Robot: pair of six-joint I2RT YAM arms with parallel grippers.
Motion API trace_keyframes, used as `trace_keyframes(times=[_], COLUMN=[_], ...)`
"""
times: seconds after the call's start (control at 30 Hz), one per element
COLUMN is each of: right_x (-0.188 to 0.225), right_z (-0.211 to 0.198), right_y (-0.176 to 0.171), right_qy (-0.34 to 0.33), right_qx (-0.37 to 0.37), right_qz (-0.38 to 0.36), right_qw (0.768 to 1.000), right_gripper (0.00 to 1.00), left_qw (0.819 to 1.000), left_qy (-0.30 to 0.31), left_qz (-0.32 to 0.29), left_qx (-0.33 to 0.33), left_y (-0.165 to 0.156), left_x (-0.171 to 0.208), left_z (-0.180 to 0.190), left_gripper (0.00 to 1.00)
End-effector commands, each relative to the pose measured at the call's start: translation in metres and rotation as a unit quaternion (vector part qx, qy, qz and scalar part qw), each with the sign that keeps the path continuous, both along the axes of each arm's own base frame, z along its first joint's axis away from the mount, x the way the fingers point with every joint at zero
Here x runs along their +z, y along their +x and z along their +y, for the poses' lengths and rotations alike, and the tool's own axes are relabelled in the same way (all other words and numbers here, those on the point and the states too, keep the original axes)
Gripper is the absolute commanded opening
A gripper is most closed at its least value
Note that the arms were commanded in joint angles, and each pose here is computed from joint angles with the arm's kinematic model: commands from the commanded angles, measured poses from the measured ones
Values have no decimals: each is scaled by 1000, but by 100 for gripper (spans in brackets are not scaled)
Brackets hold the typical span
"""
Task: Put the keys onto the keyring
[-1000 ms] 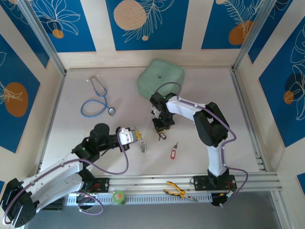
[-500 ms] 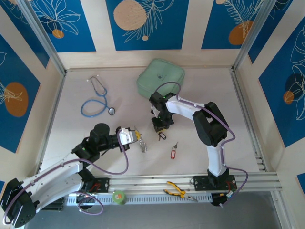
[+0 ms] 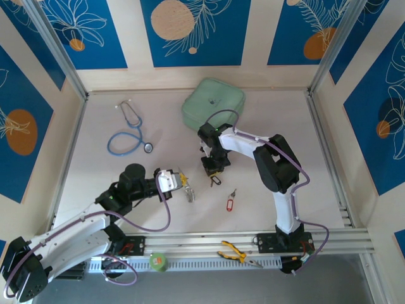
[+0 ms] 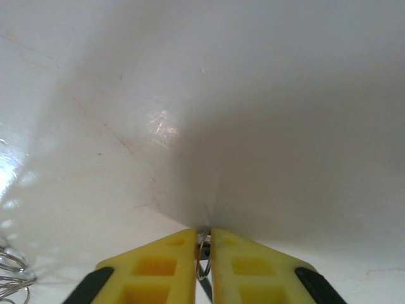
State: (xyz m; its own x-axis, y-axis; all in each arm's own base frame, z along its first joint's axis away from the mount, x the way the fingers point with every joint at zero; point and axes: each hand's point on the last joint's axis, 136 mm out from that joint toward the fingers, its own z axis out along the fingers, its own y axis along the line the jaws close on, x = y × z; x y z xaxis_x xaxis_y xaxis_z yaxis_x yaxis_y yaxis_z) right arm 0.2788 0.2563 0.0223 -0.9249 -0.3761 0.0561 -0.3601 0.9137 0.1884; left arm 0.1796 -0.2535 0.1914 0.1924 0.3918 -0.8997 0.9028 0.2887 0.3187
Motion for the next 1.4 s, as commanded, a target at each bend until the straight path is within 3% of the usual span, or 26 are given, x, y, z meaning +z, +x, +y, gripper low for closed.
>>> trace_keyframes(times=[0.0, 0.2, 0.43, 0.67, 1.07, 1.23, 1.37], right_x=[3, 7, 7, 7, 3, 8, 29], right_z=[-1, -2, -3, -1, 0, 0, 4], right_y=[2, 2, -3, -4, -5, -4, 0], right_qy=[-8, -11, -17, -17, -16, -16, 16], right_qx=[-7, -5, 1, 4, 5, 6, 15], right_qz=[2, -3, 0, -1, 4, -3, -45], right_qw=[1000, 1000, 1000, 1000, 1000, 1000, 999], right_gripper=[12, 18, 18, 12, 11, 0, 0], left_qw=[1000, 1000, 1000, 1000, 1000, 1000, 1000], left_qy=[-1, 0, -2, 0, 1, 1, 1], left_qz=[-13, -12, -12, -12, -13, -14, -13], left_qx=[-7, -7, -8, -9, -11, -11, -8], left_y=[-4, -4, -4, -4, -5, -5, -4], left_x=[4, 3, 4, 3, 3, 4, 4], left_z=[-1, 0, -1, -1, 0, 0, 0], left_gripper=[0, 0, 0, 0, 0, 0, 0])
